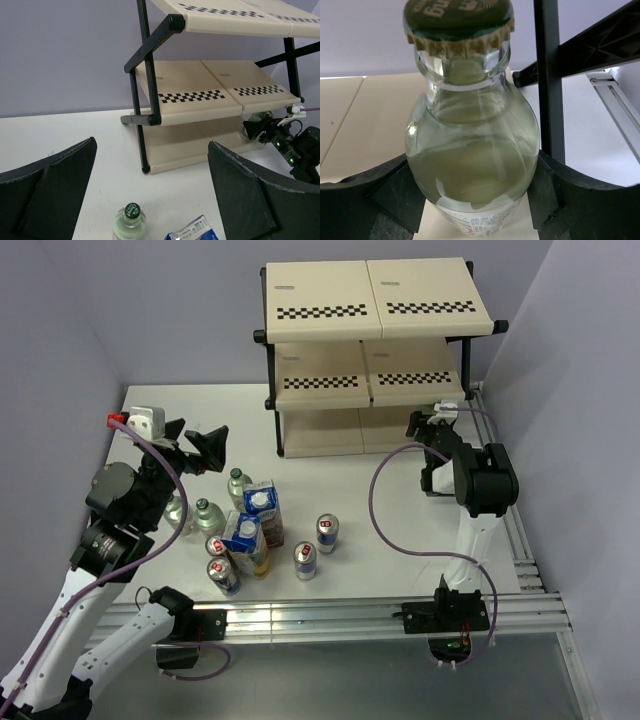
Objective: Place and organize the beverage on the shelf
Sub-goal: Place the drink on the shelf.
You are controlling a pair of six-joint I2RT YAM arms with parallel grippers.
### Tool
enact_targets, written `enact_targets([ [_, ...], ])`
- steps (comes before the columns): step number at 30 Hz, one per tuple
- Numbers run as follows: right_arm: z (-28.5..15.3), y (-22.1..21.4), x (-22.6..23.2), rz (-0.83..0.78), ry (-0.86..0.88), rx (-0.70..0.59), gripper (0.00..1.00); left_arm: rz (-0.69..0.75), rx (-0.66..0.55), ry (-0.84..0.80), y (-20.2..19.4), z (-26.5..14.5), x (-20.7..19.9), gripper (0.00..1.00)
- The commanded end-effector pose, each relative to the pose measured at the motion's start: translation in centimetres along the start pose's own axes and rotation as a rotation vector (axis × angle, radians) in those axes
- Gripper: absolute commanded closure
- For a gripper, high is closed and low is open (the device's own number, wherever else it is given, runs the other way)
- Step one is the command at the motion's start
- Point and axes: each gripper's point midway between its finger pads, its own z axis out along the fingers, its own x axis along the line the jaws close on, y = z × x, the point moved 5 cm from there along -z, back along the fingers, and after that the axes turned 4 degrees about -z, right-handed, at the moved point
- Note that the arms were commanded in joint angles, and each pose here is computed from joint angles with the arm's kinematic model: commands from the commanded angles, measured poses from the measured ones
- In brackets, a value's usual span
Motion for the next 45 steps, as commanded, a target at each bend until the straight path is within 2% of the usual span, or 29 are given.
enact_targets([
  [1,0.7,9.7,-1.6,-0.014,-0.08,-0.475,1.0,0.002,-0.058,-0.011,1.1,-0.2,-0.2,0.01],
  [3,0.7,9.7,-1.8,-0.01,-0.084,-0.478,1.0,0.003,-0.052,-0.013,0.9,0.0,-0.2,0.01],
  [5,0.7,9.6,-1.7,-0.021,-0.074,-0.474,0.94,0.002,-0.049,-0.015,0.9,0.0,-0.3,0.01],
  [6,0.7,9.7,-1.4,-0.032,-0.05,-0.479,0.87,0.001,-0.051,-0.017,1.0,0.0,-0.3,0.0],
  [8,0.5,9.6,-1.2,-0.045,-0.033,-0.475,0.8,0.002,-0.053,-0.018,1.1,-0.1,-0.3,0.01],
  [9,0.5,9.6,-1.1,-0.048,-0.024,-0.474,0.7,0.002,-0.055,-0.018,1.1,-0.1,-0.3,0.0],
  [12,0.3,9.5,-0.8,-0.054,0.001,-0.467,0.5,0.002,-0.057,-0.017,1.2,-0.2,-0.3,0.0],
  [16,0.2,9.8,-0.4,-0.084,0.048,-0.446,0.39,0.005,-0.059,-0.019,1.3,-0.4,-0.3,0.0],
  [23,0.1,9.8,-0.2,-0.089,0.073,-0.425,0.34,0.009,-0.073,-0.011,1.5,-0.8,-0.1,0.0],
  [39,0.2,9.5,-0.2,-0.098,0.112,-0.431,0.29,0.021,-0.068,-0.011,1.5,-0.7,-0.2,0.01],
  [40,0.2,9.6,-0.1,-0.097,0.113,-0.433,0.24,0.021,-0.069,-0.008,1.5,-0.7,-0.2,0.0],
  [45,0.3,9.6,-0.2,-0.092,0.121,-0.431,0.23,0.024,-0.063,-0.005,1.3,-0.6,-0.1,0.0],
])
